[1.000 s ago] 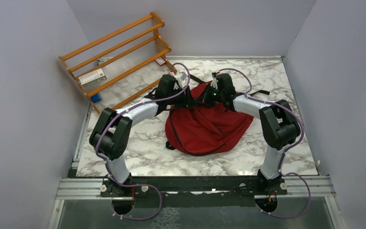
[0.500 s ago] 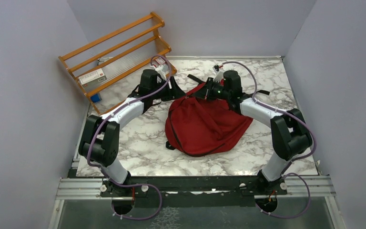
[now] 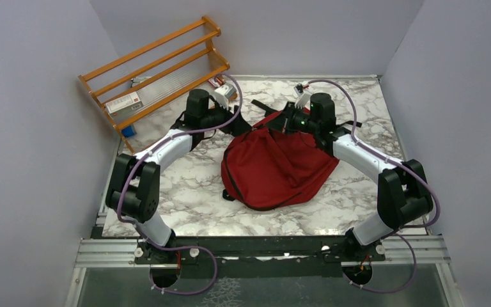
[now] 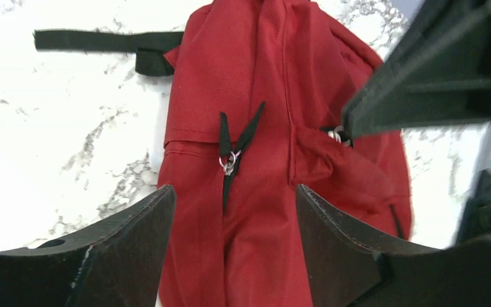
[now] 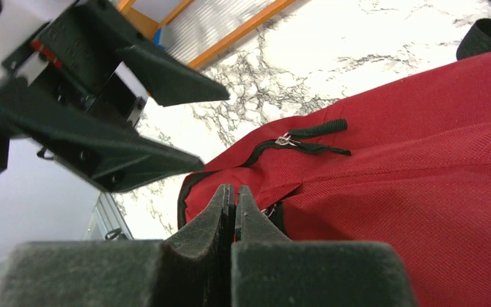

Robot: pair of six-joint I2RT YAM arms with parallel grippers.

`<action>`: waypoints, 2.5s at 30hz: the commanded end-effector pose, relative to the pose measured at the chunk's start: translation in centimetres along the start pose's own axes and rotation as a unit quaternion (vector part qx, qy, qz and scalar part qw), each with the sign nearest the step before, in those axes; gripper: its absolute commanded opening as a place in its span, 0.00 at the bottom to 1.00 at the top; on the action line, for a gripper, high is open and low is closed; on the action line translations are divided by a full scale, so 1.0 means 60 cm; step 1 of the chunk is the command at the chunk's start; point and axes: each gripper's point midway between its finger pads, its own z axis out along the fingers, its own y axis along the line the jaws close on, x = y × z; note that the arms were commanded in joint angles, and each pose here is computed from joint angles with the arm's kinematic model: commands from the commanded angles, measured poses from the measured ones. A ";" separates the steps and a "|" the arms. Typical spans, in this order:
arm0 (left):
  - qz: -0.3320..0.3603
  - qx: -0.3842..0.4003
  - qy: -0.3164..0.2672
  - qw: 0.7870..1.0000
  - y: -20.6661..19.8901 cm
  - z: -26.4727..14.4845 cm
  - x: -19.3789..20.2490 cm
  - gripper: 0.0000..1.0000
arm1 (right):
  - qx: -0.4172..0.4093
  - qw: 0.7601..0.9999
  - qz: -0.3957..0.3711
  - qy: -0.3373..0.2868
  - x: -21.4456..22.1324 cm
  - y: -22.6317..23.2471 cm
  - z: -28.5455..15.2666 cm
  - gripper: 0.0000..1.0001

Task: Pack the student bag
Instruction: Zip the student bag at the center of the board.

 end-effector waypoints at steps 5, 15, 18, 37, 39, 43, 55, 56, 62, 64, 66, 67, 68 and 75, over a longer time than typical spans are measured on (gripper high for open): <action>0.380 0.067 -0.110 0.916 -0.096 -0.039 -0.027 0.74 | -0.035 0.999 0.018 0.009 -0.013 0.033 -0.015 0.01; 0.470 0.129 -0.093 0.868 -0.139 0.019 0.019 0.66 | -0.039 0.999 0.034 0.014 -0.005 0.035 -0.019 0.01; 0.471 0.110 -0.083 0.872 -0.121 0.026 0.027 0.64 | -0.036 0.999 0.036 0.012 -0.005 0.035 -0.022 0.01; 0.460 0.107 -0.062 0.879 -0.087 0.075 0.039 0.42 | -0.045 0.997 0.048 0.026 0.011 0.036 -0.023 0.01; 0.453 0.111 -0.061 0.882 -0.086 0.080 0.039 0.36 | -0.043 0.998 0.048 0.028 0.014 0.034 -0.023 0.01; 0.442 0.114 -0.057 0.888 -0.086 0.085 0.040 0.14 | -0.033 0.998 0.044 0.026 0.015 0.028 -0.026 0.01; 0.428 0.102 -0.027 0.897 -0.053 0.058 0.069 0.00 | 0.029 1.000 0.001 0.008 0.007 0.003 -0.054 0.01; 0.425 0.097 -0.027 0.900 -0.047 0.055 0.066 0.00 | 0.030 0.999 -0.001 0.013 0.011 0.002 -0.057 0.01; 0.410 0.074 -0.029 0.909 -0.014 0.046 0.046 0.00 | 0.026 0.999 -0.010 0.043 0.042 -0.007 -0.066 0.01; 0.401 0.068 -0.027 0.913 -0.005 0.046 0.044 0.00 | 0.032 0.997 -0.001 0.066 0.068 -0.017 -0.071 0.01; 0.394 0.065 -0.026 0.917 0.002 0.047 0.041 0.00 | 0.032 0.997 0.002 0.076 0.083 -0.023 -0.073 0.01; 0.390 0.063 -0.024 0.918 0.005 0.049 0.041 0.00 | 0.033 0.996 0.003 0.081 0.090 -0.025 -0.074 0.01; 0.386 0.060 -0.022 0.920 0.009 0.052 0.042 0.00 | 0.033 0.996 0.004 0.086 0.096 -0.028 -0.075 0.01; 0.365 0.033 -0.003 0.930 0.041 0.066 0.038 0.00 | 0.043 0.992 0.004 0.120 0.133 -0.044 -0.085 0.01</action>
